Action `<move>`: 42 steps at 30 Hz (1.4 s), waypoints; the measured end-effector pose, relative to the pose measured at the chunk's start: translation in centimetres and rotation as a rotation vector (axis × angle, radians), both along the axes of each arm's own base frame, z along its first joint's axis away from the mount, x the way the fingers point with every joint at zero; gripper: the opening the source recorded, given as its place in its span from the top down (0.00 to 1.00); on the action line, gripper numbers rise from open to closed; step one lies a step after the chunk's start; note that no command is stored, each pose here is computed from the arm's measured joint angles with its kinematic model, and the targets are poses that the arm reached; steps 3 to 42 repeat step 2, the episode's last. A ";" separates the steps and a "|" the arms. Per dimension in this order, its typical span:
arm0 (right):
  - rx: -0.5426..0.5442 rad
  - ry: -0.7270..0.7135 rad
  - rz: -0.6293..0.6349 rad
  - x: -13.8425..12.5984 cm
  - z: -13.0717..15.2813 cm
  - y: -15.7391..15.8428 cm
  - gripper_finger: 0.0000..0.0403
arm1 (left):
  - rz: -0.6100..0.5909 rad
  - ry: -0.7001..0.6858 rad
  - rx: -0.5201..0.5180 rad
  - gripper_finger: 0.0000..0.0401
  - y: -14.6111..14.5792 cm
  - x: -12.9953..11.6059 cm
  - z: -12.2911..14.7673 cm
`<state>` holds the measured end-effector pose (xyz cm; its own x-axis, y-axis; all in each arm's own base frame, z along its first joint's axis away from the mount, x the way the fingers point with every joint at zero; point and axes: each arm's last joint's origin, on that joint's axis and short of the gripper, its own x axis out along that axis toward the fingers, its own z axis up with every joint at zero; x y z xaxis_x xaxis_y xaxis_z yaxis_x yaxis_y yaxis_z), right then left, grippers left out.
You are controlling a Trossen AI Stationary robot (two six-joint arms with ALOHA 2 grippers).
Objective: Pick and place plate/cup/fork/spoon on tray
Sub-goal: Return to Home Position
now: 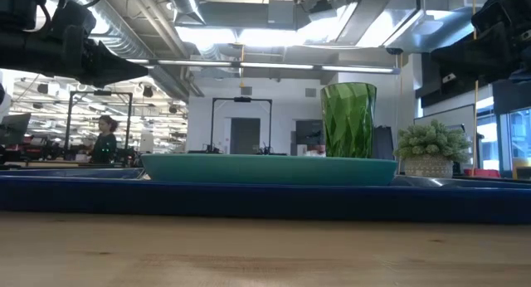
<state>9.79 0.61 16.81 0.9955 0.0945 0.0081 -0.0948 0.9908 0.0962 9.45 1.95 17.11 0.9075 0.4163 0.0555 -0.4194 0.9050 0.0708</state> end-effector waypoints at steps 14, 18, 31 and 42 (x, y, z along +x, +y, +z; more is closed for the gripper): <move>0.000 0.000 0.000 0.0 0.0 0.0 0.95 | 0.000 0.000 0.000 1.00 0.0 0.0 0.0; 0.000 0.000 0.000 0.0 0.0 0.0 0.95 | 0.000 0.000 0.000 1.00 0.0 0.0 0.0; 0.000 0.000 0.000 0.0 0.0 0.0 0.95 | 0.000 0.000 0.000 1.00 0.0 0.0 0.0; 0.000 0.000 0.000 0.0 0.0 0.0 0.95 | 0.000 0.000 0.000 1.00 0.0 0.0 0.0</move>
